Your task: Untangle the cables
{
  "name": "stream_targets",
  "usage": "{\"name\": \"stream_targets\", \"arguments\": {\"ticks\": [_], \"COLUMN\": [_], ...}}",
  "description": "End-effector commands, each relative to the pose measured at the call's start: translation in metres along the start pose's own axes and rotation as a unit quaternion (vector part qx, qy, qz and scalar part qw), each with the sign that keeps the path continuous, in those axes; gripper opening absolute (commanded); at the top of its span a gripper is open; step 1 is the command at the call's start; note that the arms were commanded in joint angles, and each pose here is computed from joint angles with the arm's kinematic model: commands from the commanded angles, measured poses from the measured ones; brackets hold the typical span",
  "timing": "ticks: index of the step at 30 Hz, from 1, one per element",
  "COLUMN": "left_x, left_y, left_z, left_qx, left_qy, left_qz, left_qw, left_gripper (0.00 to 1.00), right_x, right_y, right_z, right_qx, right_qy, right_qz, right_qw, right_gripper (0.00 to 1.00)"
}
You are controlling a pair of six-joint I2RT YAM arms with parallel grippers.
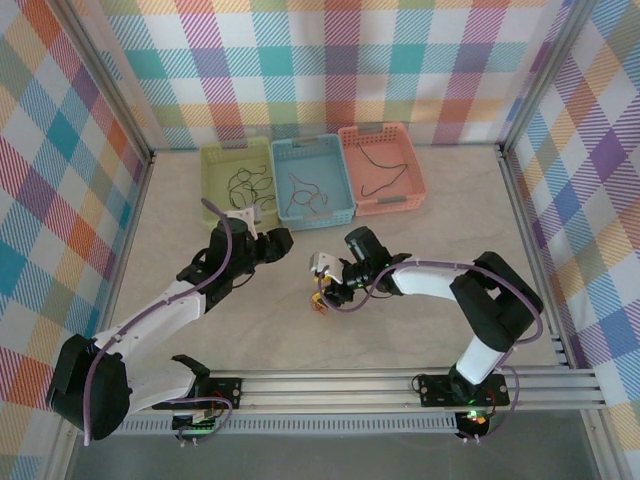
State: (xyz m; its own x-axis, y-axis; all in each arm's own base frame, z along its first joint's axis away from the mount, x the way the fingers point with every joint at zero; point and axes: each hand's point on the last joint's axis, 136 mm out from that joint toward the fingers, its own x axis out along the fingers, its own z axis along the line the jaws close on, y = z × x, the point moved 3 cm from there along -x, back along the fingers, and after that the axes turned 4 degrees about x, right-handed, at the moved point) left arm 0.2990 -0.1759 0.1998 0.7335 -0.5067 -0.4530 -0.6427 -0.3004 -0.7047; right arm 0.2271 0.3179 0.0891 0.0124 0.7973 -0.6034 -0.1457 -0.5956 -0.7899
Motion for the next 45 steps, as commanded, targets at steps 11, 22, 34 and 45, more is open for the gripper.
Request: {"name": "stream_targets", "arguments": {"ticks": [11,22,34,45], "left_x": [-0.005,0.001,0.015,0.038], "left_y": [-0.007,-0.004,0.005,0.029], "left_z": [-0.008,-0.006,-0.020,-0.052], "left_qx": [0.012,0.011,0.015,0.046], "left_qy": [0.005,0.005,0.049,0.111], "left_qz": [-0.008,0.003,0.041,0.118], "left_qw": [1.000,1.000,0.998,0.986], "left_gripper": [0.58,0.57,0.58,0.57], "right_x": [0.014,0.012,-0.051,-0.101], "right_y": [0.002,-0.002,-0.044,-0.070], "right_z": [0.006,0.004,-0.020,-0.024], "right_qx": [0.005,0.002,0.047,0.119], "right_qy": [-0.036,-0.025,0.109,0.157], "right_qz": [0.028,0.020,-0.156,-0.246], "right_qw": [0.999,0.999,0.981,0.949], "right_gripper": [0.46,0.06,0.00,0.00]}}
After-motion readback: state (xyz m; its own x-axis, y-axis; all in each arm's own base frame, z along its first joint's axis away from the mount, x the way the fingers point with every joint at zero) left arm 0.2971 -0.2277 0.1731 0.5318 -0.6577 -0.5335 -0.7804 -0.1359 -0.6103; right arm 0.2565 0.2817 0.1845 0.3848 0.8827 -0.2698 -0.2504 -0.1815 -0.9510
